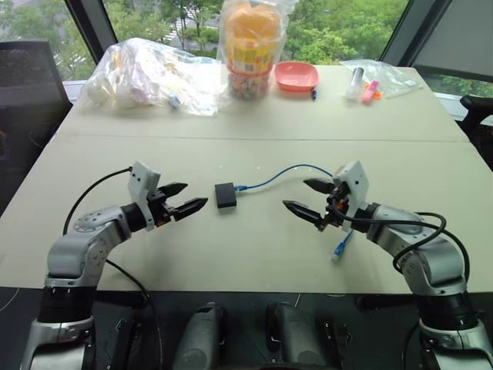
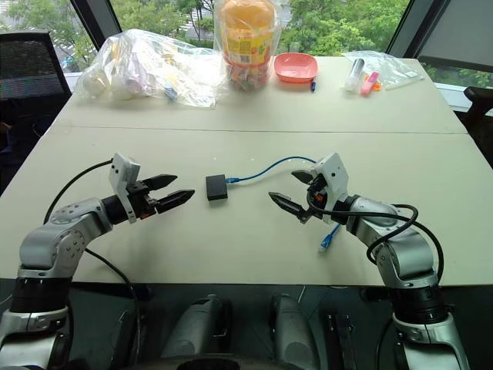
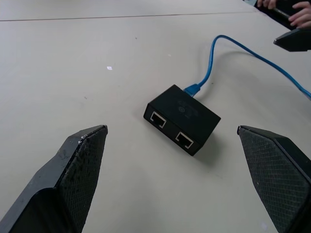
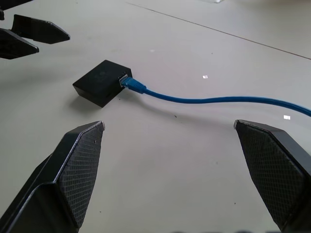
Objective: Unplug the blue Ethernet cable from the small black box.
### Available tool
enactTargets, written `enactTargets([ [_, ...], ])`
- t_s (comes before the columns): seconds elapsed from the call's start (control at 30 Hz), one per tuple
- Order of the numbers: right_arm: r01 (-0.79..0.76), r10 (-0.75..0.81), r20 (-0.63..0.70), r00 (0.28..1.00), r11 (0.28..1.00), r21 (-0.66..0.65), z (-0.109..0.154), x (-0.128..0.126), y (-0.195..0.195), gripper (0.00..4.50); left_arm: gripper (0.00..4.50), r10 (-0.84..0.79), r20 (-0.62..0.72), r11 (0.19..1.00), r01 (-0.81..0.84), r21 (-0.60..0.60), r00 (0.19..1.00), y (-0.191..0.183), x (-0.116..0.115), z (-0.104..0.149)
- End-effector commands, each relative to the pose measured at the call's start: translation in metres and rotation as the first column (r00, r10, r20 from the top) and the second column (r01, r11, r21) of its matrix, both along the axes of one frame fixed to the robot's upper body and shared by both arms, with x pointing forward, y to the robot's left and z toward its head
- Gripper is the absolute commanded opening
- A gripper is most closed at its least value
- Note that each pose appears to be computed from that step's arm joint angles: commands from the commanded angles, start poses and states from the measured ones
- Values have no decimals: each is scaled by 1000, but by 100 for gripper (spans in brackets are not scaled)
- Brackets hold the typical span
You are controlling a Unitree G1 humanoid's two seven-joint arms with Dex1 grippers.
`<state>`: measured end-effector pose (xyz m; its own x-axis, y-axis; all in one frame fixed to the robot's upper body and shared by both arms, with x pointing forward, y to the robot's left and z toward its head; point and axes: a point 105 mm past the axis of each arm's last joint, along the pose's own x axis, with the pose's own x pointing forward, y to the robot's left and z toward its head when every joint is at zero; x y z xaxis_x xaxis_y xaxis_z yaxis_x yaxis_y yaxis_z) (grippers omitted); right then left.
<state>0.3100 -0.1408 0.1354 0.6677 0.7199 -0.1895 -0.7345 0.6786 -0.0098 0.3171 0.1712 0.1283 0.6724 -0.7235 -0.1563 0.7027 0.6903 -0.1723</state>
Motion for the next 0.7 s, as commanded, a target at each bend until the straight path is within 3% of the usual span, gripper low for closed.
enactTargets([
  [0.03,-12,12,52,999,1000,0,11,1,2,450,445,11,56,1000,-11,-8,998,3,1,14],
  [0.47,-28,31,68,997,999,-38,9,8,4,450,445,14,79,1000,-15,15,997,6,11,20],
  [0.6,-97,109,88,990,987,-129,6,26,12,450,445,-47,84,993,38,114,995,12,17,20],
  [0.7,-126,149,110,983,973,-195,1,56,23,450,445,-167,30,967,158,201,985,17,7,18],
])
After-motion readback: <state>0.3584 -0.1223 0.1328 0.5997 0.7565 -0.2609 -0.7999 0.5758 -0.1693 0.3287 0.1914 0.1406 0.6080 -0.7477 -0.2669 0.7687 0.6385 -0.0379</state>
